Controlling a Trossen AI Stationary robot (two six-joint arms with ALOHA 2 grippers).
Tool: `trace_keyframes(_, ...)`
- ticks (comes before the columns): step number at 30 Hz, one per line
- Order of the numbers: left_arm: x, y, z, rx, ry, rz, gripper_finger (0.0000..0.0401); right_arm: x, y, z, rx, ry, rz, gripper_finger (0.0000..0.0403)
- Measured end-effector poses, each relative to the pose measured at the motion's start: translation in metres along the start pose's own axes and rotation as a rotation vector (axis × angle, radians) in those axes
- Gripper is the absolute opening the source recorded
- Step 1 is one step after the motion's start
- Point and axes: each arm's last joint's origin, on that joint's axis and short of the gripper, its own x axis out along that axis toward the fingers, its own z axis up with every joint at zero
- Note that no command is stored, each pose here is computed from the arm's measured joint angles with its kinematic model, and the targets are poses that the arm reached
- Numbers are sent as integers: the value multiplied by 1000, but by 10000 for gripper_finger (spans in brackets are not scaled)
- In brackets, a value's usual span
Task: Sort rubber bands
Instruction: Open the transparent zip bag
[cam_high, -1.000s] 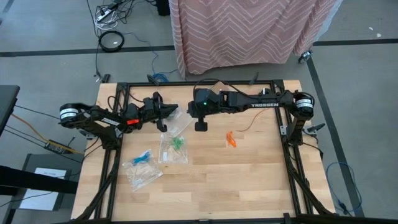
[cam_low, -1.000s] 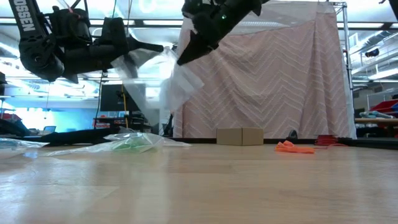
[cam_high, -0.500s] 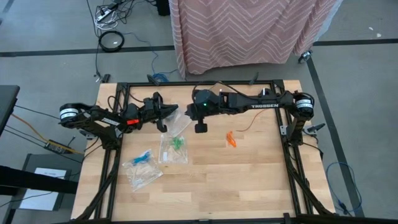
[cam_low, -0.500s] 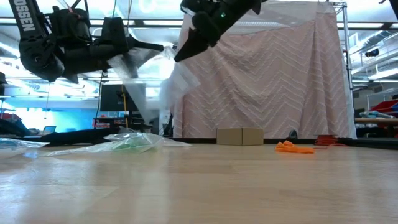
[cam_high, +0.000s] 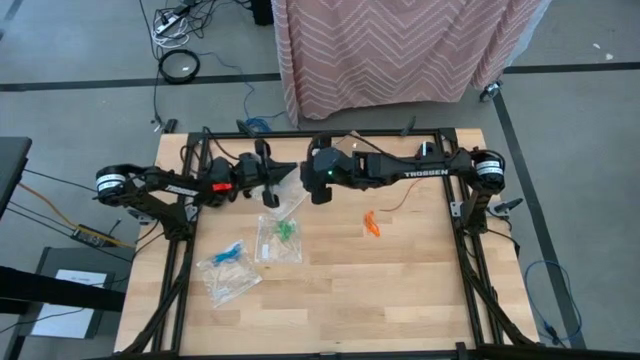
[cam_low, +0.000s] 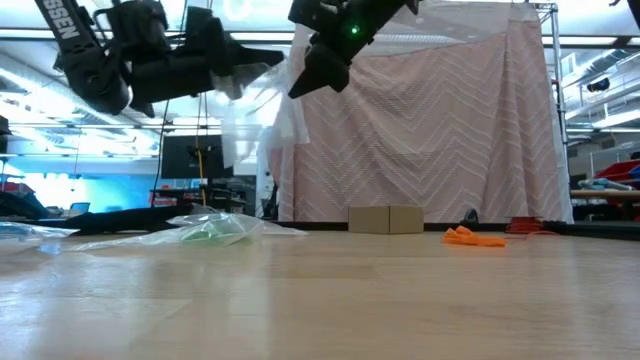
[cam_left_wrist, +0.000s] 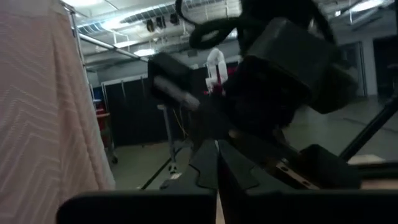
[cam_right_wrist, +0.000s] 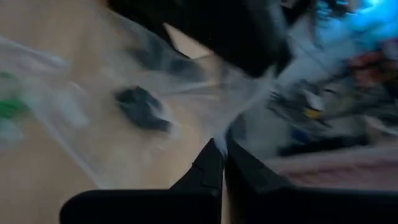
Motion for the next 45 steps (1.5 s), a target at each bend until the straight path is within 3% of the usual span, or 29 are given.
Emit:
trace_keyframes(5,5,1,1,43,16,2,12,-5,1,0,-80,132,-180,1)
trace_keyframes(11,8,3,3,32,8,8,13,-6,1,-1,-130,183,-229,0)
trace_keyframes(19,9,3,1,69,34,15,14,-9,-6,12,-293,187,-379,0)
trace_keyframes(27,9,3,-2,149,69,15,12,-9,-8,15,-324,153,-374,0)
trace_keyframes(35,8,3,-7,145,119,29,11,-8,-8,12,-286,139,-349,3)
trace_keyframes(40,7,4,-12,139,176,66,11,-5,-8,6,-306,183,-323,52)
trace_keyframes(45,6,7,-15,140,220,182,11,-5,-3,-5,-179,211,-225,141)
